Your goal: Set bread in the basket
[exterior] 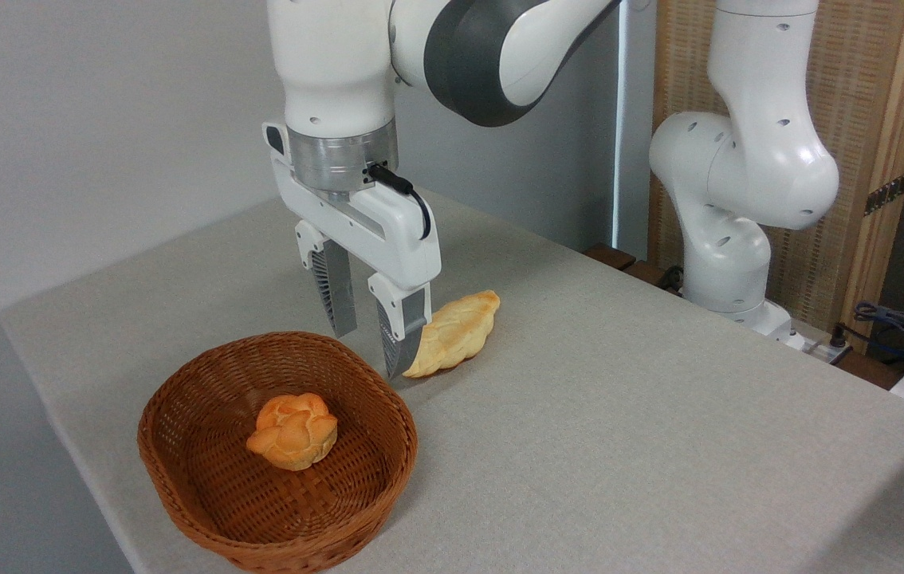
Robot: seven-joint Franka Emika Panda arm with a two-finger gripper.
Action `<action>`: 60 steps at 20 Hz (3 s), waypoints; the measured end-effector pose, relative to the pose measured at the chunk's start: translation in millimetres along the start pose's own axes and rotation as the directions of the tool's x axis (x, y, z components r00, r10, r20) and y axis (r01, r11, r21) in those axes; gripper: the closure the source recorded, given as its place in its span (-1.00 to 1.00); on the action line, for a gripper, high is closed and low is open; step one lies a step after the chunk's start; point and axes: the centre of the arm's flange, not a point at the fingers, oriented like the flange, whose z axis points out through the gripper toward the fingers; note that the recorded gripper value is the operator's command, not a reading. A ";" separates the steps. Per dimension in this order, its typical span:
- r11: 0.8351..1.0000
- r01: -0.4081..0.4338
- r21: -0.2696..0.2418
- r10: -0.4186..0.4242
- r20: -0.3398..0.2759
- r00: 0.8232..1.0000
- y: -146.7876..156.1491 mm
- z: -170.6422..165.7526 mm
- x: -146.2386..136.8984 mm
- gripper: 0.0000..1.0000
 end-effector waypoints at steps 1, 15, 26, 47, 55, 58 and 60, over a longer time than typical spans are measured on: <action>1.000 0.000 0.000 0.000 0.000 1.000 0.1 -0.1 0.1 -1.00; 1.000 -0.002 -0.001 0.002 0.001 1.000 0.7 0.7 0.8 -1.00; 1.000 -0.009 -0.010 0.009 0.012 1.000 3.9 6.9 2.5 -1.00; 0.987 -0.046 -0.153 0.071 0.165 0.984 89.9 93.2 -29.3 -1.00; 0.983 -0.046 -0.177 0.074 0.159 0.984 95.6 109.5 -19.5 -1.00; 0.982 -0.047 -0.181 0.078 0.165 0.983 96.9 117.1 -16.5 -0.51; 0.983 -0.049 -0.177 0.078 0.161 0.984 97.2 118.2 -15.0 0.14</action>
